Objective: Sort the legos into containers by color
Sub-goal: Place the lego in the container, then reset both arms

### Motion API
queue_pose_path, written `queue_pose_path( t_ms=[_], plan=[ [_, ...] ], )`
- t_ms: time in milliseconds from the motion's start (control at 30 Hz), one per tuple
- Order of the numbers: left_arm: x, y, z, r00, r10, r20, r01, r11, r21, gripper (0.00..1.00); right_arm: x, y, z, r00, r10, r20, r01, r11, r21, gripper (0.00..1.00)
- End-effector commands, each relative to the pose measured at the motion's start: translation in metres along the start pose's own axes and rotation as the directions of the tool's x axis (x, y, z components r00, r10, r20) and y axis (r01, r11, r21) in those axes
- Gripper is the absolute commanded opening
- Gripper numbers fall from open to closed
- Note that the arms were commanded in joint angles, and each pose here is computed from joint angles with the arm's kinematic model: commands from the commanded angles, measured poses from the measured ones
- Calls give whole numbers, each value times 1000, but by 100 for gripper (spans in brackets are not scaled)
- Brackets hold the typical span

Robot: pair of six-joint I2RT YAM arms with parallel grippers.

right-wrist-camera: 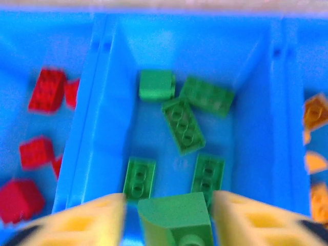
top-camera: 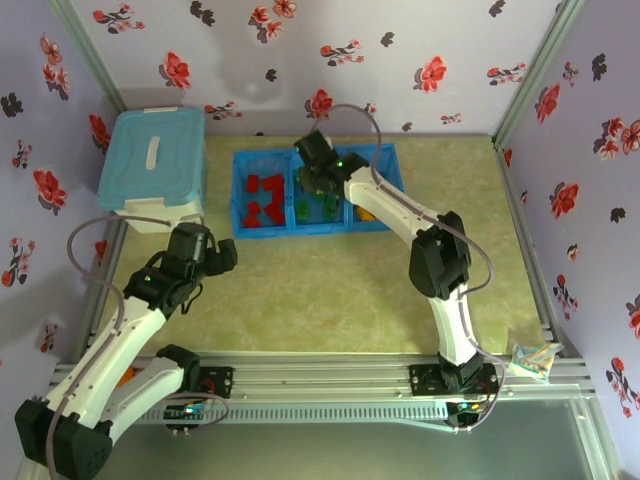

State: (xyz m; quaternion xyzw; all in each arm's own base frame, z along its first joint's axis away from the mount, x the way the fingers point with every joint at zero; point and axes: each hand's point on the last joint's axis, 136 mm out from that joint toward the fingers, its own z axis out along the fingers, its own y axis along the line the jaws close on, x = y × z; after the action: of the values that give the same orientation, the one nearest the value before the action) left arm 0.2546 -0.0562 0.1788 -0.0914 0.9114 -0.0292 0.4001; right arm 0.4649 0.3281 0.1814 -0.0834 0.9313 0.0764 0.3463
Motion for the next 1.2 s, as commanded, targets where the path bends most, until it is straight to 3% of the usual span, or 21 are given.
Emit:
queue_pose_path(
  t_ms=[0,267,433,600,700,900,1067,1167],
  plan=[
    [-13,15,-3,997,-11,82,18,997,-77,96,14,-16,14,991,-87,-104,94,994,58,99],
    [-33,38,-4,971,80,227,-29,975,-220,97,-21,-60,-86,989,-59,134,44,993,109,99],
    [-39,59,-3,939,148,309,-31,935,-355,100,10,-134,-144,957,-31,290,-33,977,213,99],
    [-30,68,7,916,175,362,-20,919,-394,100,90,-227,-175,895,-24,446,-159,916,368,99],
    [-24,70,15,914,183,361,-24,915,-403,100,139,-264,-180,860,-44,508,-214,874,437,99],
    [-25,70,26,882,256,395,-61,894,-444,100,206,-301,-159,871,-26,490,-269,810,522,99],
    [-3,81,42,870,223,439,-13,901,-433,100,209,-306,-155,867,-17,497,-284,803,523,99],
    [-12,81,40,805,173,568,50,933,-355,100,198,-312,-155,812,-14,583,-334,808,485,99]
  ],
)
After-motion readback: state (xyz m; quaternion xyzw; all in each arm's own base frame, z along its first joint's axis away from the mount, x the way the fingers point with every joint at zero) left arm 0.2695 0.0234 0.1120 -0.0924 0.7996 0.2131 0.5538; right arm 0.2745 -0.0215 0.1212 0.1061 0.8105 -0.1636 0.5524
